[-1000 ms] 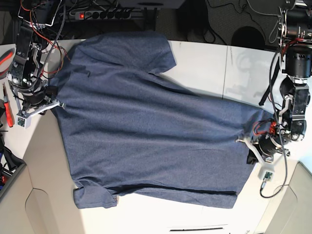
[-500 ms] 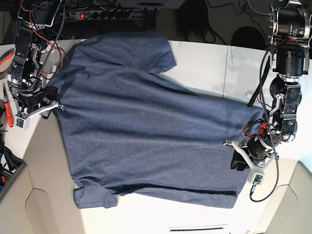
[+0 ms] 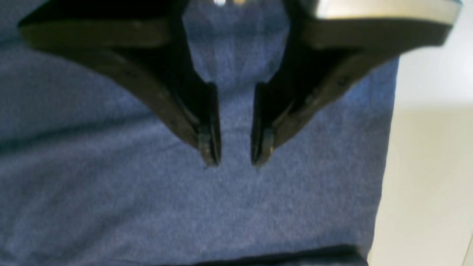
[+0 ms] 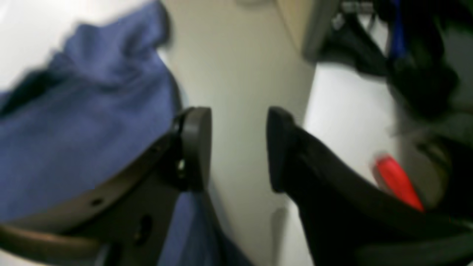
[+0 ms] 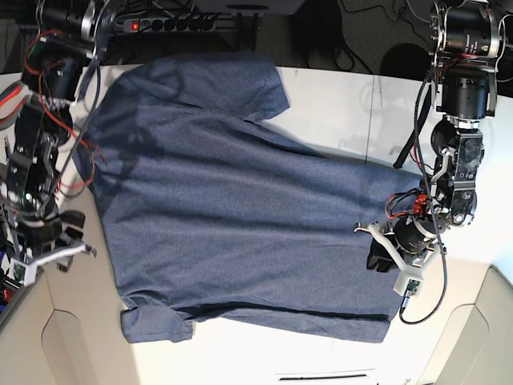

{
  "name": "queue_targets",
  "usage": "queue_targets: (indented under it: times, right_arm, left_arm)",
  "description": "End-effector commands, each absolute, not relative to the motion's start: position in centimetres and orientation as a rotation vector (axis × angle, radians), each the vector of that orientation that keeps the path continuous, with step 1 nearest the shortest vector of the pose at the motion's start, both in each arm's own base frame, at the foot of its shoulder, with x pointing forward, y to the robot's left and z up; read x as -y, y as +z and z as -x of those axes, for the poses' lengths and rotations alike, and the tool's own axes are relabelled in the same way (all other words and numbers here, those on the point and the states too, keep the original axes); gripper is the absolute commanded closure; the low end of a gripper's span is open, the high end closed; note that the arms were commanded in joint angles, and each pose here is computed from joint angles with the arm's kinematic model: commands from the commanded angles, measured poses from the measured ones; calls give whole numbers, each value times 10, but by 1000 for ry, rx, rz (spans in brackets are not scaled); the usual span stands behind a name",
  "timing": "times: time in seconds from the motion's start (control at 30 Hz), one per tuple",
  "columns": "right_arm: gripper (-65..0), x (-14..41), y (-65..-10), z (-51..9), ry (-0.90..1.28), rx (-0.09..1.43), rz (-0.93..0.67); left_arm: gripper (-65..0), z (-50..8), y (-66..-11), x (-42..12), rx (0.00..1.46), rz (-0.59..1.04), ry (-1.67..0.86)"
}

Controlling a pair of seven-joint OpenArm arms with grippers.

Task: Layout the t-shirt on the table in an organized manner, then fold the t-shirt properly
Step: 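Move the right gripper along the shirt side toward the hem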

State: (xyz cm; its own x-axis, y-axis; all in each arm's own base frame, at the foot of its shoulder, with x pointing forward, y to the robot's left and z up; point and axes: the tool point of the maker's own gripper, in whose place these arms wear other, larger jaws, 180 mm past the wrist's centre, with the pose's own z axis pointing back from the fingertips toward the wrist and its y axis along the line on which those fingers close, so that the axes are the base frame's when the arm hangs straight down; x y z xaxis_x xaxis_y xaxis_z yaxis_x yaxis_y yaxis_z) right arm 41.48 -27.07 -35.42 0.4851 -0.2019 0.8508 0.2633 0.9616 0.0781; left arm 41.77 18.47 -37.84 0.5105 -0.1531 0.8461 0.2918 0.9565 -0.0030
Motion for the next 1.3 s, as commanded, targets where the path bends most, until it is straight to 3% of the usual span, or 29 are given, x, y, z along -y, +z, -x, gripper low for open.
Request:
queue_targets:
  times: [0.0, 0.37, 0.77, 0.97, 1.03, 1.17, 1.27]
  right_arm:
    - [-247, 276, -334, -435, -292, 1088, 66]
    - [-247, 235, -389, -501, -363, 1061, -133]
    - [-242, 242, -435, -471, -367, 947, -25]
    - [-88, 245, -423, -479, -366, 1032, -18]
    - [-74, 245, -422, -480, -364, 1042, -19]
    - [-99, 243, -422, -480, -364, 1041, -22]
    - [-249, 243, -422, -480, -364, 1040, -21]
  left_arm:
    - [-180, -431, -357, -188, 1066, 146, -271]
    - [-180, -426, -362, -187, 1055, 160, -260]
    - [-180, -426, -363, -187, 1054, 161, -260]
    - [-180, -425, -363, -187, 1054, 160, -260]
    - [-180, -425, -363, -187, 1054, 160, -260]
    - [-180, -425, -363, -187, 1054, 160, -259]
    - [-180, -425, -363, -187, 1054, 160, -260]
